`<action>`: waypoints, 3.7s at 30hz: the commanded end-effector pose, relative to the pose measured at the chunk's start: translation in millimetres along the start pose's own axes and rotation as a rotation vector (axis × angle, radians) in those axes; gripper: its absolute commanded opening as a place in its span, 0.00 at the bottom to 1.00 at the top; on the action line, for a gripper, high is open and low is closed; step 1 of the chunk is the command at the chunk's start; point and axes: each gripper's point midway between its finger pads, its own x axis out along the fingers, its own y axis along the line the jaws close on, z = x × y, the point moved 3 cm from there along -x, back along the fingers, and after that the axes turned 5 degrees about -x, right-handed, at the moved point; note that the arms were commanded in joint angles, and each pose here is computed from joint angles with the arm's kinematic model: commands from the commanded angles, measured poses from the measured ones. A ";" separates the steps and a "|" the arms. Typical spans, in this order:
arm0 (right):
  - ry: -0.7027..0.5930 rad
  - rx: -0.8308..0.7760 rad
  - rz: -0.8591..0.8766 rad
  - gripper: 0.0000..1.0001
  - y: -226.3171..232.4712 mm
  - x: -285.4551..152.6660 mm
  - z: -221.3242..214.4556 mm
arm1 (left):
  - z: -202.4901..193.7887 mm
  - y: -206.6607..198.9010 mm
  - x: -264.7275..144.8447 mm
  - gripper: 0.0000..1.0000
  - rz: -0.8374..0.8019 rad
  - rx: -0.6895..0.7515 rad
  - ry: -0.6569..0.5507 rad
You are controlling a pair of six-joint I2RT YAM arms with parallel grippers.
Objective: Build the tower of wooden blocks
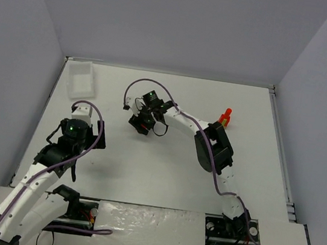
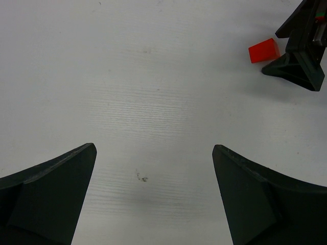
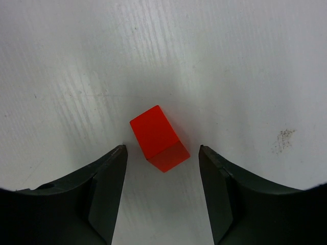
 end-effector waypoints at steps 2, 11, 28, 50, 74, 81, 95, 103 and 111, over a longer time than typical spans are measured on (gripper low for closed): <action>-0.029 -0.052 -0.058 0.51 -13.6 -1.8 18.6 | 8.5 -0.4 1.8 0.97 0.008 -0.013 -0.035; -0.044 -0.053 -0.049 0.27 -11.2 -9.0 22.1 | 9.1 -0.5 3.8 0.97 0.012 -0.006 -0.038; -0.236 -0.027 -0.165 0.00 -53.6 -163.1 35.4 | 35.1 -21.1 7.0 0.97 -0.093 0.048 -0.108; -0.010 0.212 -0.128 0.00 -6.8 -192.5 -99.6 | 51.2 -51.1 47.0 0.97 -0.190 0.207 -0.089; 0.000 0.202 -0.210 0.35 -3.9 -113.2 -118.2 | 50.2 -46.0 49.7 0.97 -0.160 0.195 -0.116; -0.035 0.176 -0.234 0.44 -9.1 -133.8 -100.3 | 51.0 -46.5 48.2 0.97 -0.166 0.194 -0.122; 0.012 0.139 -0.131 0.43 0.4 -130.1 -102.8 | 50.0 -47.7 47.4 0.97 -0.176 0.197 -0.121; 0.026 0.136 -0.125 0.41 -4.3 -123.6 -104.1 | 49.5 -48.3 47.6 0.97 -0.181 0.197 -0.119; 0.032 0.131 -0.120 0.40 -8.2 -119.2 -103.0 | 49.8 -49.7 47.7 0.97 -0.187 0.198 -0.120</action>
